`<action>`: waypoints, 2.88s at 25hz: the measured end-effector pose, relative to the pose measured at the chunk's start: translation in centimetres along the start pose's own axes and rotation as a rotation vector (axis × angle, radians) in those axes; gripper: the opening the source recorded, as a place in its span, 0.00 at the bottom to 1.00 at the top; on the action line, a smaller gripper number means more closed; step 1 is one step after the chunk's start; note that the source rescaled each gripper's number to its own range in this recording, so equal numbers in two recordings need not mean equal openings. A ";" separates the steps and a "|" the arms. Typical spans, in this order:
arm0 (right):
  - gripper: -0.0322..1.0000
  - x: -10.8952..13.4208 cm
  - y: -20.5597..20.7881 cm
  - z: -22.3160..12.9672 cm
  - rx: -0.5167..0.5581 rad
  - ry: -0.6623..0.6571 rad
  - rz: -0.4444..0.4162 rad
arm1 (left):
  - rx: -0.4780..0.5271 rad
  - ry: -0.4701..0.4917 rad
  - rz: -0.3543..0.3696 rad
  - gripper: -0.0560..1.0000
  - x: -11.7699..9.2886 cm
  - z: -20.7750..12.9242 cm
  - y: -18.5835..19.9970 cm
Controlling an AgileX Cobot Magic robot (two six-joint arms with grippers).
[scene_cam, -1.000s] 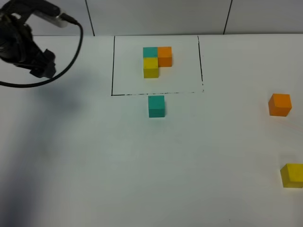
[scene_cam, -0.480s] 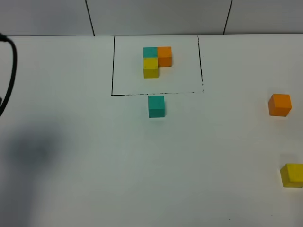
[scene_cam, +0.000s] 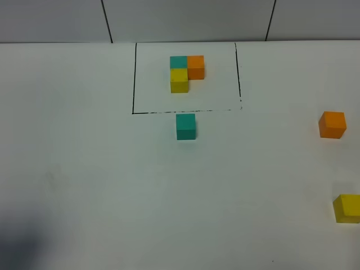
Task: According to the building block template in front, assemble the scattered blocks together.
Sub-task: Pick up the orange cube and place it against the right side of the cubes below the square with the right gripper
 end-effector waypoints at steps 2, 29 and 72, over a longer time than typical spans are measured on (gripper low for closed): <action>0.74 0.0 0.0 0.0 0.000 0.000 0.000 | -0.040 0.005 -0.003 0.92 0.1 -1.2 1.0; 0.74 0.1 0.0 0.0 -0.001 -0.004 0.008 | -0.182 -0.044 -0.147 0.77 -1.6 -9.2 1.8; 0.74 0.1 0.0 0.0 -0.001 -0.004 0.008 | -0.182 -0.003 -0.115 0.75 -1.5 -9.2 1.7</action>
Point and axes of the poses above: a point on each arm's last joint axis where the gripper is mounted, y pointing back along that axis away from the gripper, x along the wrist's bending axis when the last joint is at zero, z = x × y, the point moved 5 cm from there along -y, pointing out along that axis toward the gripper, and after that the axes turned 5 degrees about y, right-handed, at the moved point
